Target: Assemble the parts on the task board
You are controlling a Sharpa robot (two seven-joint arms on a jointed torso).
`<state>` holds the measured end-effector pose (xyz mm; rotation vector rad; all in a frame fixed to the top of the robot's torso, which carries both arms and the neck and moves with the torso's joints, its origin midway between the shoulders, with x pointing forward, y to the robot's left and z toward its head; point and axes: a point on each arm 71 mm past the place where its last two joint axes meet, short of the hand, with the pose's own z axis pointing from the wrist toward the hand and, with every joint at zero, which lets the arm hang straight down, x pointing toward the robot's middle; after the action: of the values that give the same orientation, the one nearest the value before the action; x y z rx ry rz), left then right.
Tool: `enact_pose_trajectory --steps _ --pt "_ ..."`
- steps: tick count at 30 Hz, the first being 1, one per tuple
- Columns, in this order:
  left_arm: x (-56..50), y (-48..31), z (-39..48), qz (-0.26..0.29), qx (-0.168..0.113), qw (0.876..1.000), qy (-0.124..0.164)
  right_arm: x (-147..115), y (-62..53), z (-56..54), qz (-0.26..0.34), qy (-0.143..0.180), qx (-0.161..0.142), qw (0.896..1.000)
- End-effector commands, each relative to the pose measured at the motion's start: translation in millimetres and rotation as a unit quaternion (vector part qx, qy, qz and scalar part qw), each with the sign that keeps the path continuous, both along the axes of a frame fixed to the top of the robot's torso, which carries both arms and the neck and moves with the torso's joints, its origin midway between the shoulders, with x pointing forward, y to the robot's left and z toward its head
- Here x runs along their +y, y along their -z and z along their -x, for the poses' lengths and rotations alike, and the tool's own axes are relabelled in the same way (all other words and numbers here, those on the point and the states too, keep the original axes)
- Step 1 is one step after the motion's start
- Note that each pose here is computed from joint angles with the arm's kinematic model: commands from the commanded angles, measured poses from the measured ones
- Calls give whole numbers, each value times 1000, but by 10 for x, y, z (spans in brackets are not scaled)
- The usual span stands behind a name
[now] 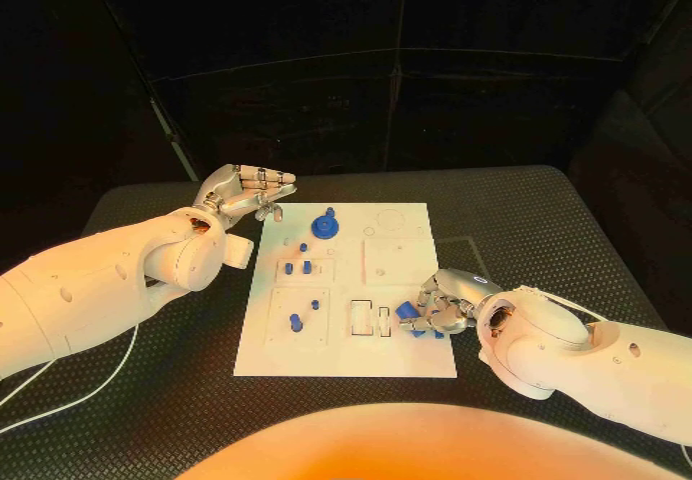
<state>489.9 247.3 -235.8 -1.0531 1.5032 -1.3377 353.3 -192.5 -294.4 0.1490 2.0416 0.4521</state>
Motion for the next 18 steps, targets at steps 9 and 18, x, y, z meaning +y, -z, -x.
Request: enact_pose_trajectory --steps 9,18 --pt "-20 -14 3 5 -5 1000 4 37 29 18 -4 4 3 1000" --pt "-14 -7 6 5 -4 1000 4 118 -182 108 -67 9 -50 996"
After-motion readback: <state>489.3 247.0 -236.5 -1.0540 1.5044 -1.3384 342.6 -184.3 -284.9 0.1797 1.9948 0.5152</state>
